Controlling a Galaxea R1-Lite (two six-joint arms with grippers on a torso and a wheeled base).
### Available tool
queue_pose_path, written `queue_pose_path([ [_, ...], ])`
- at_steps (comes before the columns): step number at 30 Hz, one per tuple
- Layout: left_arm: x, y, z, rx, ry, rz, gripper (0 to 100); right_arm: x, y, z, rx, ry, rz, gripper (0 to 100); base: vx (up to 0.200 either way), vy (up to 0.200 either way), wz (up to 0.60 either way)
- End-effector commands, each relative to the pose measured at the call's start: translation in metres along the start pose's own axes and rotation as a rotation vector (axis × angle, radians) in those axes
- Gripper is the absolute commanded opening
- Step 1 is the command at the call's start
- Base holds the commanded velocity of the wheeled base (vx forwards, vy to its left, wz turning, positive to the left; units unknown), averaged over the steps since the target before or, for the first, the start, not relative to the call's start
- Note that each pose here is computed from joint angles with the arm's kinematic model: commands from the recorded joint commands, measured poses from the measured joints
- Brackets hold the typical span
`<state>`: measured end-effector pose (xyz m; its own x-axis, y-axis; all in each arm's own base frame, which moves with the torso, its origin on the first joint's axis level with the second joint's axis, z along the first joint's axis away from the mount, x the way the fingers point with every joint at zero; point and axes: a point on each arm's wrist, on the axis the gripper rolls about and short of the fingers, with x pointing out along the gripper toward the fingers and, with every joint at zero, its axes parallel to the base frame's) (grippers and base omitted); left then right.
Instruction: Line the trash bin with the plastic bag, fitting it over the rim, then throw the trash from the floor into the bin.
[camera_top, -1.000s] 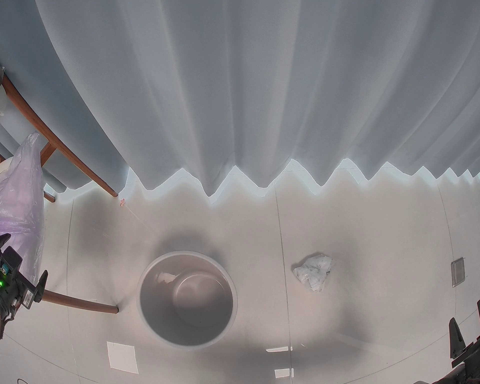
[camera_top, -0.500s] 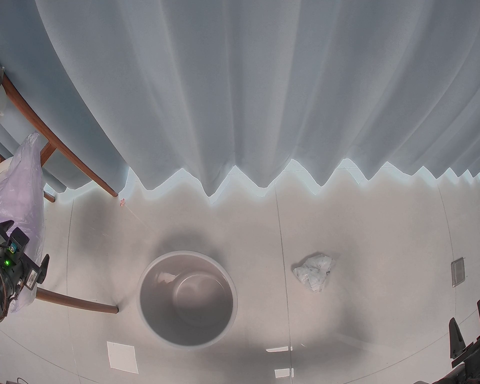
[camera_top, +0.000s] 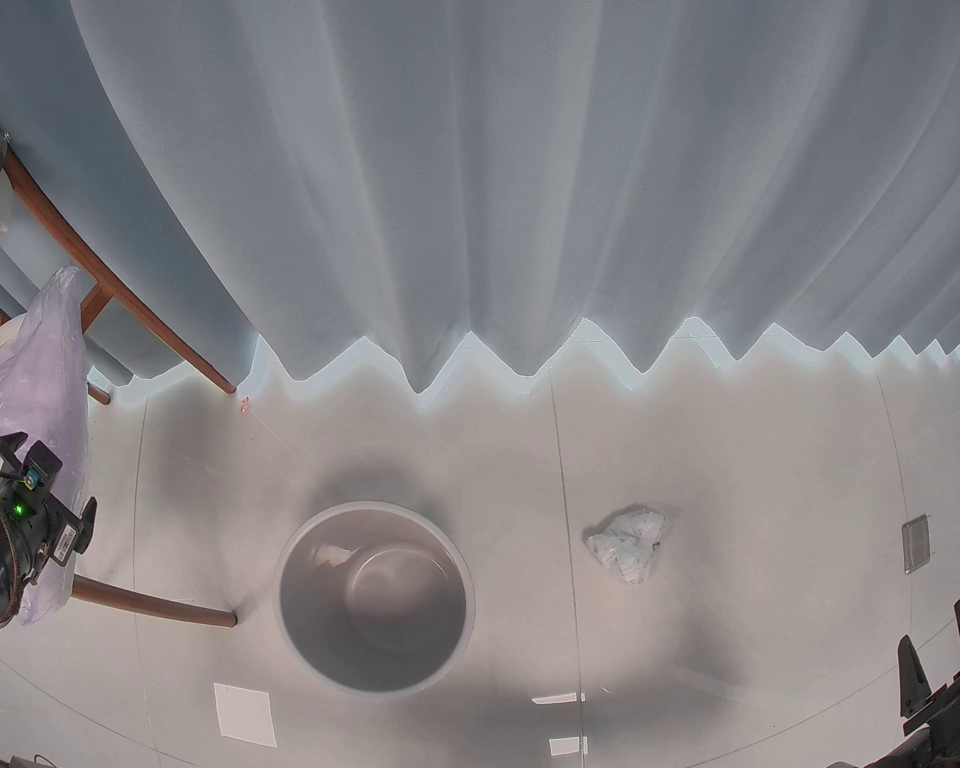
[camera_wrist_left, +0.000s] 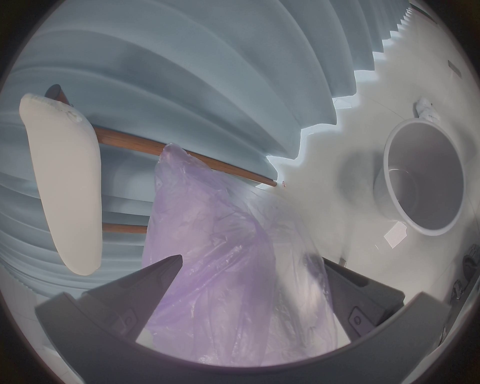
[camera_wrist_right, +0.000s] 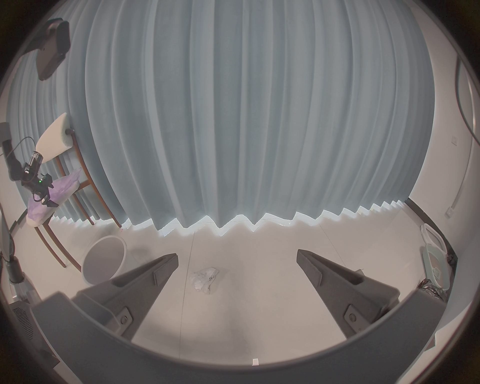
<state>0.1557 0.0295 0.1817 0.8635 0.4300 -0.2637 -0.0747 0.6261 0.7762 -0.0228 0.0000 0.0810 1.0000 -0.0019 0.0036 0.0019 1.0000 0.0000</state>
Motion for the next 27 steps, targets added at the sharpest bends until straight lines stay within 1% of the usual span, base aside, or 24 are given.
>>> queue_pose_path([
  [1, 0.0022, 0.0, 0.0003, 0.0, 0.005, 0.0, 100, 0.0, 0.0, -0.0052, 0.0, 0.001, 0.0, 100, 0.0, 0.0, 0.0],
  [13, 0.0033, 0.0002, 0.0, -0.004, 0.024, 0.013, 100, 0.0, 0.0, -0.0052, 0.0, 0.001, 0.0, 100, 0.0, 0.0, 0.0],
  [14, 0.0029, 0.0001, -0.0003, -0.004, 0.024, 0.013, 0, 0.0, 0.0, -0.0052, 0.0, 0.001, 0.0, 100, 0.0, 0.0, 0.0],
  [19, 0.0027, 0.0001, -0.0007, -0.006, 0.025, 0.013, 0, 0.0, 0.0, -0.0052, 0.0, 0.001, 0.0, 100, 0.0, 0.0, 0.0],
  [24, 0.0021, 0.0052, -0.002, -0.024, 0.031, 0.043, 0, 0.0, 0.0, -0.0052, 0.0, 0.001, 0.0, 100, 0.0, 0.0, 0.0],
  [26, -0.0001, 0.007, -0.0021, -0.06, 0.011, 0.053, 0, 0.0, 0.0, -0.0052, 0.0, 0.001, 0.0, 100, 0.0, 0.0, 0.0],
  [27, -0.0045, 0.0077, -0.0015, -0.097, -0.022, 0.044, 0, 0.0, 0.0, -0.0052, 0.0, 0.001, 0.0, 100, 0.0, 0.0, 0.0],
])
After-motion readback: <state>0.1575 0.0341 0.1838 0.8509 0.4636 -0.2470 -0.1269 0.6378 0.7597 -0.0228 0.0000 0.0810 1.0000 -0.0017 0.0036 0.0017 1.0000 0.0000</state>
